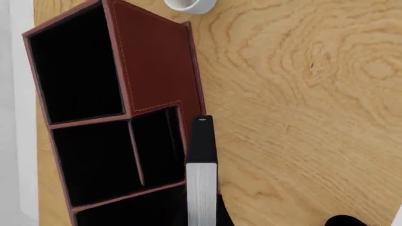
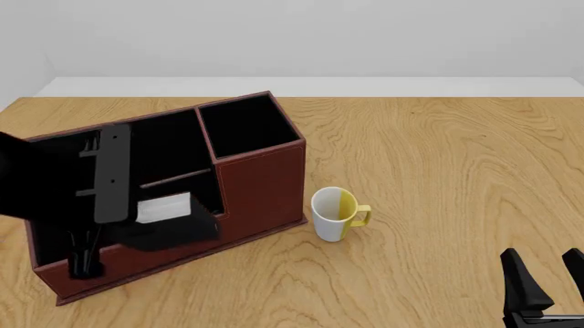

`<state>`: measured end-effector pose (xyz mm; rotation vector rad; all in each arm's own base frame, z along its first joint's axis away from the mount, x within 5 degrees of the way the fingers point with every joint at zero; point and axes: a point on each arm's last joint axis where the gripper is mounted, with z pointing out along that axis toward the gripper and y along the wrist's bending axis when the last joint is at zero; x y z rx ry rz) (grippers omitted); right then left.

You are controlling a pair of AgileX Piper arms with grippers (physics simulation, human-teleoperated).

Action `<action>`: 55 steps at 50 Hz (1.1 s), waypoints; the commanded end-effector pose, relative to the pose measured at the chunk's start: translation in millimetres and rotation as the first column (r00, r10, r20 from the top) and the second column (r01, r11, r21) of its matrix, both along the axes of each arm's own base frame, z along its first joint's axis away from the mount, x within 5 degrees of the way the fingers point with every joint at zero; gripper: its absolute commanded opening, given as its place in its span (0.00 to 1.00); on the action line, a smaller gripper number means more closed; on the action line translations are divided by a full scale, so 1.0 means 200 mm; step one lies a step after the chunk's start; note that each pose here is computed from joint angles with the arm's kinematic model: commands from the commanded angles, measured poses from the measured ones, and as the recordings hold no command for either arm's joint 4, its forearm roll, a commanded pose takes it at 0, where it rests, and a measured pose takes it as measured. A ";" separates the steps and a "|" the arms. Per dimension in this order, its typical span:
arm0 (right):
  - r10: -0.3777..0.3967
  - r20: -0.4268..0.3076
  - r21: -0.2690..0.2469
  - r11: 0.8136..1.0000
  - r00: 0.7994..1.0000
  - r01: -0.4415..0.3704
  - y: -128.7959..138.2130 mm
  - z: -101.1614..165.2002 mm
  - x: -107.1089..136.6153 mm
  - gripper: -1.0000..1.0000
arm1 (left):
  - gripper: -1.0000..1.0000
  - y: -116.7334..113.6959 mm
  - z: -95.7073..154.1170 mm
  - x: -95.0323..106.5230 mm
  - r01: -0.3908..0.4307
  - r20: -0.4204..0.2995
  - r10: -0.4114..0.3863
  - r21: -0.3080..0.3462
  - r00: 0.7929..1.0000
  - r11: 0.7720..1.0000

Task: Pick up the book and place it in the front compartment of the caddy.

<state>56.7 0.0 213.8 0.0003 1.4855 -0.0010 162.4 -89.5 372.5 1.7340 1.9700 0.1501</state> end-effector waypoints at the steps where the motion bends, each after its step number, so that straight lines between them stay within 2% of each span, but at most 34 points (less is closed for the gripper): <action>1: 0.000 0.000 0.000 1.000 1.000 0.000 0.00 0.00 0.00 1.00 | 0.00 0.07 0.07 0.01 0.011 0.064 -0.012 0.024 0.998 1.000; 9: 0.000 0.000 0.000 1.000 1.000 0.000 0.00 0.00 0.00 1.00 | 0.00 0.03 0.17 0.05 0.009 0.106 -0.008 -0.011 0.994 1.000; 12: 0.000 0.000 0.000 1.000 1.000 0.000 0.00 0.00 0.00 1.00 | 0.00 0.06 0.16 0.05 0.010 0.111 -0.011 0.012 0.994 1.000; 24: 0.000 0.000 0.000 1.000 1.000 0.000 0.00 0.00 0.00 1.00 | 0.00 0.03 0.26 0.14 -0.038 0.144 0.043 -0.034 0.989 0.999; 27: 0.000 0.000 0.000 1.000 1.000 0.000 0.00 0.00 0.00 1.00 | 0.00 0.09 0.24 0.15 -0.052 0.146 0.052 -0.001 0.988 0.999; 32: 0.000 0.000 0.000 1.000 1.000 0.000 0.00 0.00 0.00 1.00 | 0.00 0.09 0.25 0.17 -0.062 0.149 0.061 -0.001 0.987 0.998; 38: 0.000 0.000 0.000 1.000 1.000 0.000 0.00 0.00 0.00 1.00 | 0.00 0.19 0.24 0.19 -0.062 0.172 0.049 0.071 0.984 0.996; 55: 0.000 0.000 0.000 1.000 1.000 0.000 0.00 0.00 0.00 1.00 | 0.00 0.20 0.32 0.25 -0.057 0.220 0.038 0.079 0.975 0.995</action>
